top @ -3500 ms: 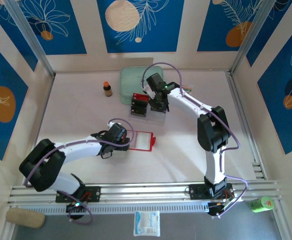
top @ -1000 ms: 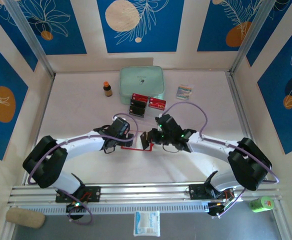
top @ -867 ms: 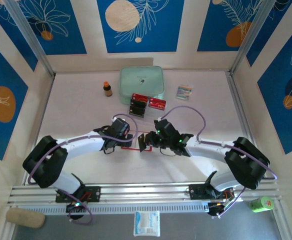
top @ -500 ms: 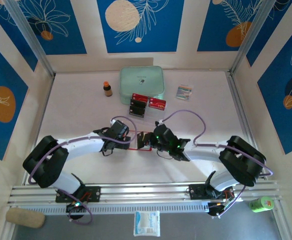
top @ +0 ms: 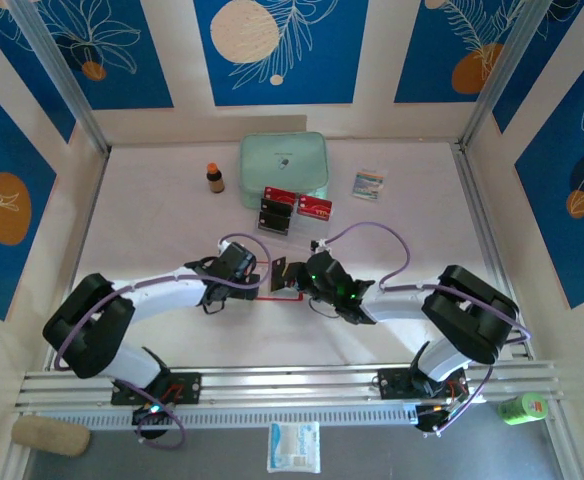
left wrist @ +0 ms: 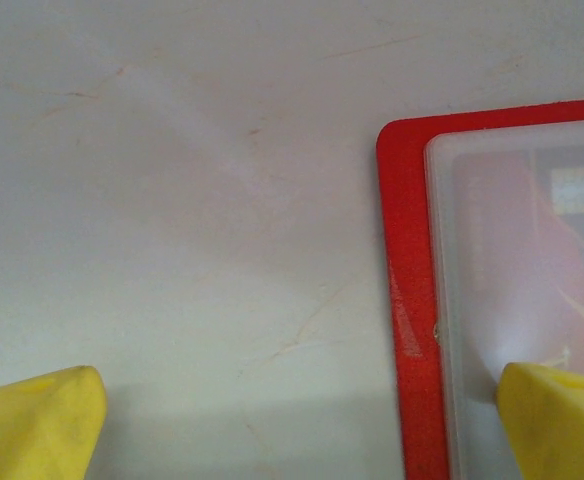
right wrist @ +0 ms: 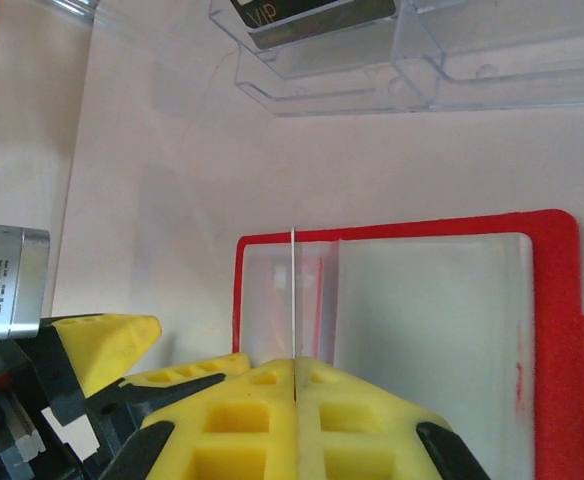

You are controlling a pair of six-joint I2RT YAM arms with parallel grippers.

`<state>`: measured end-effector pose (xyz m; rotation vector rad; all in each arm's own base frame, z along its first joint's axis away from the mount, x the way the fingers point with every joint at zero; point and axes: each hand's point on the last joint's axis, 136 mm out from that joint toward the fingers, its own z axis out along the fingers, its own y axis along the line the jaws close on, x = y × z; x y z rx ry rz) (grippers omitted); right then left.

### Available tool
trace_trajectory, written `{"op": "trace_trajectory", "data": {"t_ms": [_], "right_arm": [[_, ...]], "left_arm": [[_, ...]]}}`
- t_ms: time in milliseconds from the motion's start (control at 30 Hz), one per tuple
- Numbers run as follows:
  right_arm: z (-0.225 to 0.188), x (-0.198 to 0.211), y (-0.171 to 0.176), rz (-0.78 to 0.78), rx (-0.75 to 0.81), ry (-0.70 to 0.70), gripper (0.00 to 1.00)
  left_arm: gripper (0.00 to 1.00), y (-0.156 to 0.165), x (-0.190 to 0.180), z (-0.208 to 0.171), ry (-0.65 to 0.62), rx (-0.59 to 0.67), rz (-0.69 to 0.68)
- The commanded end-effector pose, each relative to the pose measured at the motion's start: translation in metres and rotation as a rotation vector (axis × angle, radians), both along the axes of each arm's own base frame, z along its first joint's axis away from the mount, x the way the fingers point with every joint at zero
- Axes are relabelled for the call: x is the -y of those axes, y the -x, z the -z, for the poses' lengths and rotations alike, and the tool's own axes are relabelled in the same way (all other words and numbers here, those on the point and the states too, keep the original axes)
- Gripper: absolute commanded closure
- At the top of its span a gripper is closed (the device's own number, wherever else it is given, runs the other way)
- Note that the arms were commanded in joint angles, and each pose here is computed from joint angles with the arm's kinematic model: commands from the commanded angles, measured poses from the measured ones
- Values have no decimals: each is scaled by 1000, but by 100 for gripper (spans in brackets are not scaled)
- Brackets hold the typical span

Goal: Put the credit cards into the card holder
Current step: Insert the credit card into the card slot.

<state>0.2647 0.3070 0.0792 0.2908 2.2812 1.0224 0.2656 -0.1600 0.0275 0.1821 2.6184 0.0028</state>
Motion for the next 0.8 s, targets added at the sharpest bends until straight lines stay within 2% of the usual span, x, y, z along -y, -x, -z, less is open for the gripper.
{"op": "trace_trajectory", "data": {"t_ms": [0,767], "right_arm": [[-3,0,-7,41,34,-29,100],[20,-2,-6,74,8,-35,100]], "left_arm": [[0,13,-20,10,-62,-45,-28],[0,12,-20,7,-53,-36,-29]]}}
